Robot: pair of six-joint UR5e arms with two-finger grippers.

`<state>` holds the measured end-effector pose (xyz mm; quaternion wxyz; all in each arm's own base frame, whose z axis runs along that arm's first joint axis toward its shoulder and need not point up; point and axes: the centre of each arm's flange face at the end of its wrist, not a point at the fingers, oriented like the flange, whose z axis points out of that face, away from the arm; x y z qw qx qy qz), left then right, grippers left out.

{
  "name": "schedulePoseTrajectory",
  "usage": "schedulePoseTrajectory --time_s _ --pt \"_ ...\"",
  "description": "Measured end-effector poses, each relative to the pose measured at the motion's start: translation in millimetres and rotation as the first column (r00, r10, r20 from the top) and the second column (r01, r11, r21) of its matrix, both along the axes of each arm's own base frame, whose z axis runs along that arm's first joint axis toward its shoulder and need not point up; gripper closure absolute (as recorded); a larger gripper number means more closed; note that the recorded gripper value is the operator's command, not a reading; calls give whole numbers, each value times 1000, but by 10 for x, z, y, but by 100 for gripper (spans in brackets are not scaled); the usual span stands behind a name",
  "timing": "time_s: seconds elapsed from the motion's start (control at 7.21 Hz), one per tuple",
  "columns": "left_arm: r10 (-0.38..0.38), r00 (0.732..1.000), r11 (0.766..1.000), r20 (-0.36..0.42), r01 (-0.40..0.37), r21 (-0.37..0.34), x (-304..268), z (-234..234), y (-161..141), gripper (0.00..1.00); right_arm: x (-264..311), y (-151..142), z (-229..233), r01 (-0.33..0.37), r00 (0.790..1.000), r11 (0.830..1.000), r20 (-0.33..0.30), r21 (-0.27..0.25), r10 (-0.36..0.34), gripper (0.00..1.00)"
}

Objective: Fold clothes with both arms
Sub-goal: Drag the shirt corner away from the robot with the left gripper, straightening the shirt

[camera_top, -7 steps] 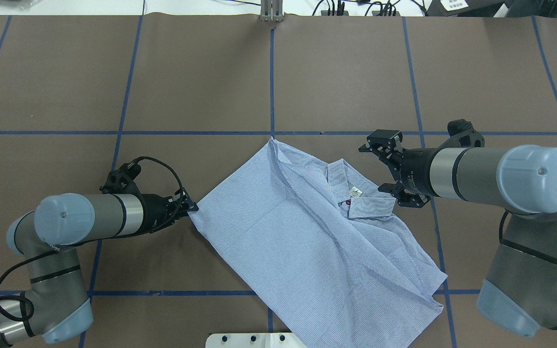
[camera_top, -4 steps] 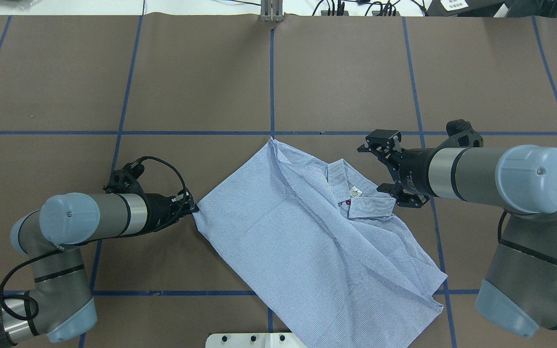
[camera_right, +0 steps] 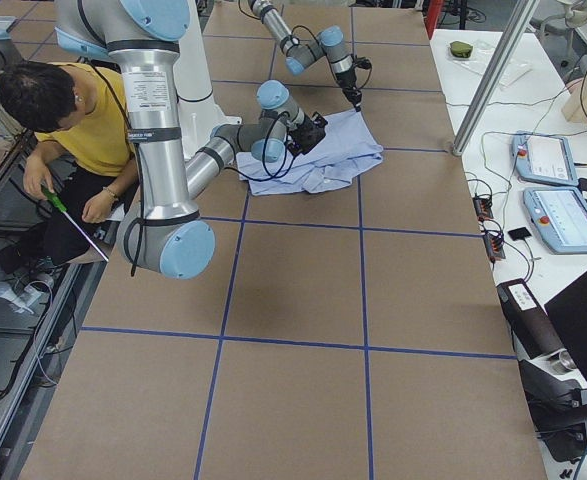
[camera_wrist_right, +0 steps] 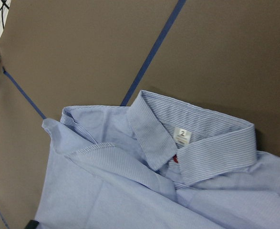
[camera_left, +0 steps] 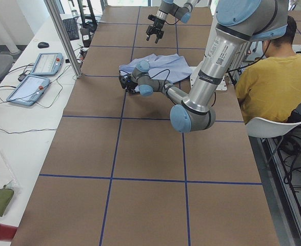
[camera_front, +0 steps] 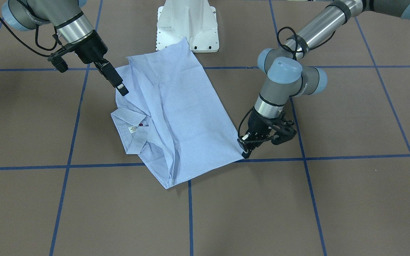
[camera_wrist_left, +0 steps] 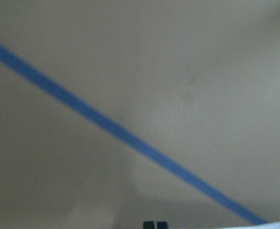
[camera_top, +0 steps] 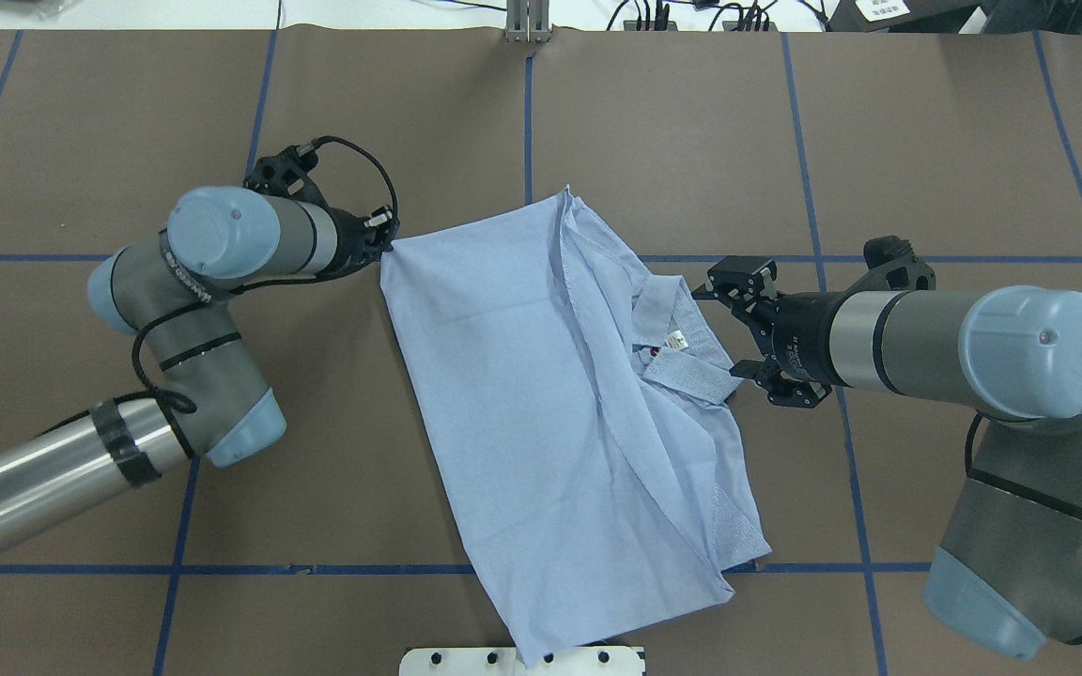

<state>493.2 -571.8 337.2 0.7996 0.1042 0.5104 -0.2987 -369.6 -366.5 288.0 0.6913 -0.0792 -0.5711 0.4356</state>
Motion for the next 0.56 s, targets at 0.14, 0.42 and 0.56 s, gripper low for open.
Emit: schedulePoseTrajectory --time_s 0.14,0.42,0.56 --pt "-15 1000 1000 24 14 28 -22 -34 -445 100 -17 17 -1 5 1000 1000 0 0 -5 0" --pt "-34 999 997 30 32 64 44 -237 -955 53 -193 -5 -72 12 1000 1000 4 10 -12 0" --pt "-37 999 997 27 35 73 54 -321 -1036 46 -399 -126 -194 -13 1000 1000 7 27 12 0"
